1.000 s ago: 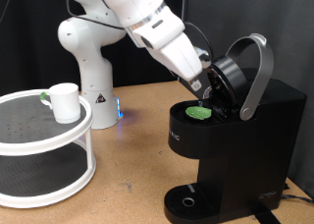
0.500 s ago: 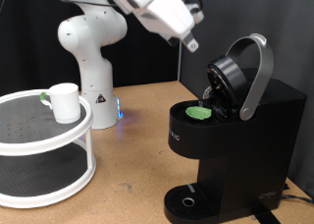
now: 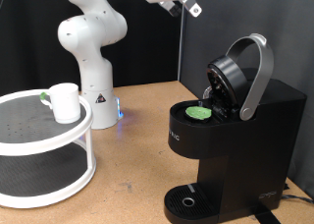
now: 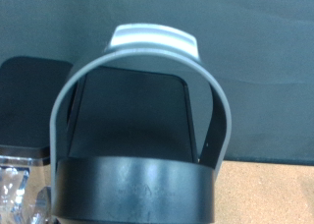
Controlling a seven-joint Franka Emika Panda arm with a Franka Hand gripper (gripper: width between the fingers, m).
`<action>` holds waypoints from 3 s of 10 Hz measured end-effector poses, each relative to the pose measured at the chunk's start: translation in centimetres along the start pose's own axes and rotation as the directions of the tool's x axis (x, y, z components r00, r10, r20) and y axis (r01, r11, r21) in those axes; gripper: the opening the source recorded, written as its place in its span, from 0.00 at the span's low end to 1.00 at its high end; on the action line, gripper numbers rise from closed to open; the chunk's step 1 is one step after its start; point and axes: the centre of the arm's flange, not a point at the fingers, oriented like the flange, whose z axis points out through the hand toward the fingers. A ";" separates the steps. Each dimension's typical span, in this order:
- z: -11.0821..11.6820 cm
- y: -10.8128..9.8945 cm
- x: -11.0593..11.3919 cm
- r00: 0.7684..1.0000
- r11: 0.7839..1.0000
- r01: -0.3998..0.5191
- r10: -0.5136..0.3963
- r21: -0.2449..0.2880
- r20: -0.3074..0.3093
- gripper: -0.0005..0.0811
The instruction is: Make a cup of coffee with the keurig machine
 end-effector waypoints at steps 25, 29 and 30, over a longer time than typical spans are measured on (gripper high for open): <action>10.7 -8.4 10.4 1.000 0.990 -0.014 0.014 0.137 -0.001 0.99; 13.1 -9.1 11.2 1.000 0.994 0.003 -0.003 0.109 0.000 0.99; 13.7 -9.2 11.4 1.000 0.994 0.006 -0.007 0.105 0.003 0.99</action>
